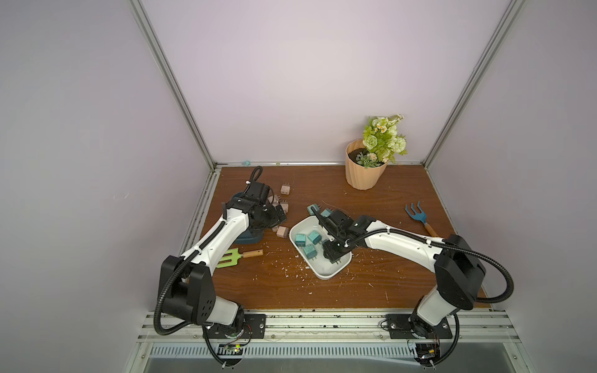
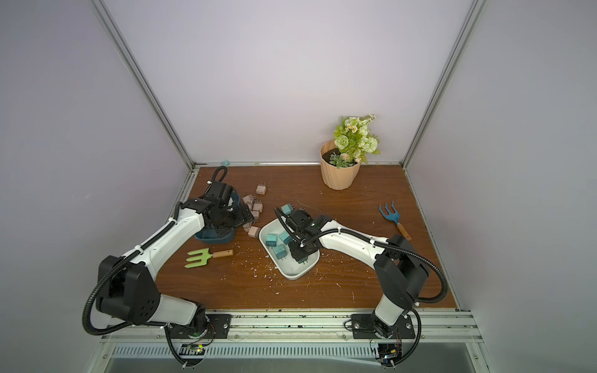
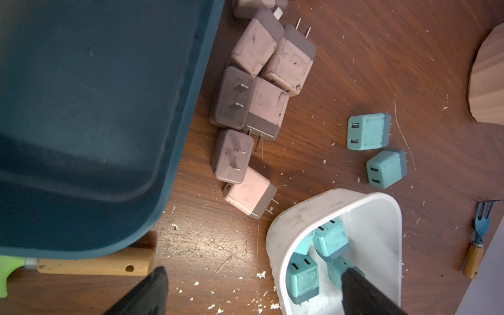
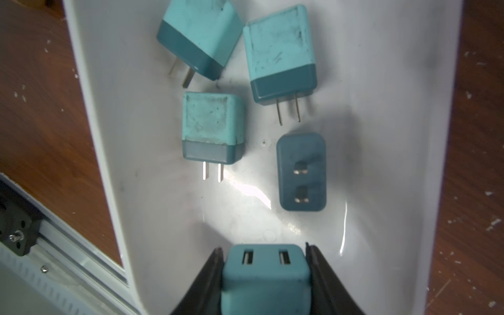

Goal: Place the plugs by color into the storage box
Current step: Place the plug in the storage box.

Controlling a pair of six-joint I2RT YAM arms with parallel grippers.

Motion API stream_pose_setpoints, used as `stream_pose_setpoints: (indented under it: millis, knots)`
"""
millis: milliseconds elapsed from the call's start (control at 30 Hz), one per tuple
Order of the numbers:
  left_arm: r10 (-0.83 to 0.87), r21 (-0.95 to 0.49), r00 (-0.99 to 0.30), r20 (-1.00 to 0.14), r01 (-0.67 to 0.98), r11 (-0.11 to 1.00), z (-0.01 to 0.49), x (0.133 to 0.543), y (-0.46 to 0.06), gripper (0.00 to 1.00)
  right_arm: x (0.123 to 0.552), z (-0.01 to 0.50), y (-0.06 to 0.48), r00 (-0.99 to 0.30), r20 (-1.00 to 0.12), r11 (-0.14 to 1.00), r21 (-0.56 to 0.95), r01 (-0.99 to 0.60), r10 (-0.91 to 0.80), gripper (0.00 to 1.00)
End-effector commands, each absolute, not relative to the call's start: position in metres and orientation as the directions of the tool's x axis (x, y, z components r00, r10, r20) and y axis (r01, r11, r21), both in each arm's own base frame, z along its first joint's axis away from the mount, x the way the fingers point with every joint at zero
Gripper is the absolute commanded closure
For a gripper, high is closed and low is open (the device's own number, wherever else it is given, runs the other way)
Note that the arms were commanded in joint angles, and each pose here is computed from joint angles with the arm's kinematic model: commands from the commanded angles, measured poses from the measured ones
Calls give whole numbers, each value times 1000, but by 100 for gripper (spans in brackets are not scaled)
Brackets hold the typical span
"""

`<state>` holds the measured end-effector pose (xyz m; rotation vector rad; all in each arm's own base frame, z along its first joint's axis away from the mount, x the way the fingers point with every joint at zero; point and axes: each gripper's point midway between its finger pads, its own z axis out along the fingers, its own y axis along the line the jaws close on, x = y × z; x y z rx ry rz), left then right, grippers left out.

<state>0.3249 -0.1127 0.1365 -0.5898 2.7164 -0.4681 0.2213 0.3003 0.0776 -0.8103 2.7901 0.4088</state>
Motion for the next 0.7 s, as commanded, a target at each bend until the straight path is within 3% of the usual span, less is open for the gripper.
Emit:
stream_pose_setpoints:
  millis: [0, 267, 367, 467, 667]
  knots:
    - [-449, -377, -865, -225, -348, 858, 138, 323, -112, 0, 226, 65, 314, -808, -288, 794, 197, -576, -514, 63]
    - [-453, -379, -865, -217, -353, 855, 138, 316, -111, 0, 227, 33, 320, -791, -244, 781, 159, -604, -561, 61]
    - [-453, -379, -865, -214, -354, 855, 137, 316, -111, 0, 229, 34, 320, -788, -236, 781, 146, -608, -569, 49]
    - [-453, -380, -864, -217, -353, 855, 138, 317, -111, 0, 232, 57, 319, -780, -255, 779, 129, -614, -572, 36]
    - [-453, -373, -863, -224, -354, 858, 138, 323, -111, 0, 249, 138, 319, -765, -359, 795, 93, -600, -535, 30]
